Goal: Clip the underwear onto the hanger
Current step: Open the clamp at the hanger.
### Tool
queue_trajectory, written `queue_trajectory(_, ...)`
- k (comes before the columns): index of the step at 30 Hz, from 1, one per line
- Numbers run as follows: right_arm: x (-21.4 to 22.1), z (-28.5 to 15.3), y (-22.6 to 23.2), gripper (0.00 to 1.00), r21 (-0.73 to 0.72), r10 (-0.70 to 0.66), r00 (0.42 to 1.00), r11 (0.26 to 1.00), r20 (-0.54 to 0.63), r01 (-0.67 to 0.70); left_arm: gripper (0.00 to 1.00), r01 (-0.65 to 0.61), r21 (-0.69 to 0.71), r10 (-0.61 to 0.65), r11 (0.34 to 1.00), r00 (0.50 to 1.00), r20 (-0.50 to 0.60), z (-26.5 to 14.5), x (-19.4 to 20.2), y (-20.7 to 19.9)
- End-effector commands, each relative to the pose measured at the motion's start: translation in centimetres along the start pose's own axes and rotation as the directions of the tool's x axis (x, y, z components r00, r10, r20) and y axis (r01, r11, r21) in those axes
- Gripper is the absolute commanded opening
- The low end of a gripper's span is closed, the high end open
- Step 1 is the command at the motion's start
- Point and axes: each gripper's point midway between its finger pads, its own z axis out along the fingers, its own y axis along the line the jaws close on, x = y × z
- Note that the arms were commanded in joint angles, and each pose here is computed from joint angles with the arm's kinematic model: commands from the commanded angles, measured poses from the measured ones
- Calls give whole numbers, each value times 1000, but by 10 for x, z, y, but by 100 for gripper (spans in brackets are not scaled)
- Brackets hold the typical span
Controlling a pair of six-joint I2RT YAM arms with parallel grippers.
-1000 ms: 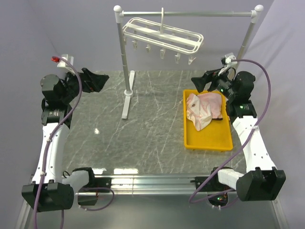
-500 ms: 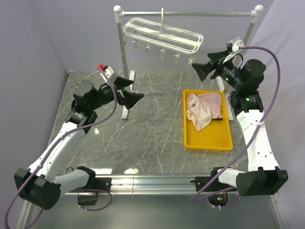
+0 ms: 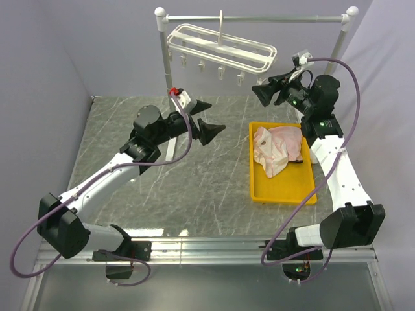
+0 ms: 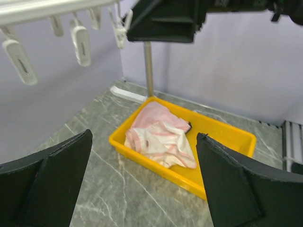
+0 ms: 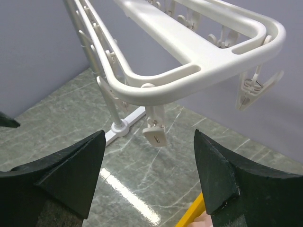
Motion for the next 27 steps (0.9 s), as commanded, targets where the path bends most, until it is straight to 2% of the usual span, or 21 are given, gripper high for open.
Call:
queue_trajectory(1,-21,0,4,81,2,-23,996,1000,86,23,98,-63,-44,69,997,986,155,8,-60,8)
queue_trajectory(6,1,1,1,78,-1,-2,994,1000,111,2,97,-31,-46,39,998,982,185,13,-72,9)
queue_trajectory(13,-12,1,-2,74,22,-56,973,998,223,53,98,-24,-57,35,998,980,195,14,-77,10)
queue_trajectory(19,-15,6,-1,70,4,-66,963,998,261,67,99,-21,-35,28,999,978,205,17,-80,8)
queue_trajectory(27,5,18,-7,69,-7,-88,973,996,211,92,99,20,-11,-17,1000,974,226,29,-90,9)
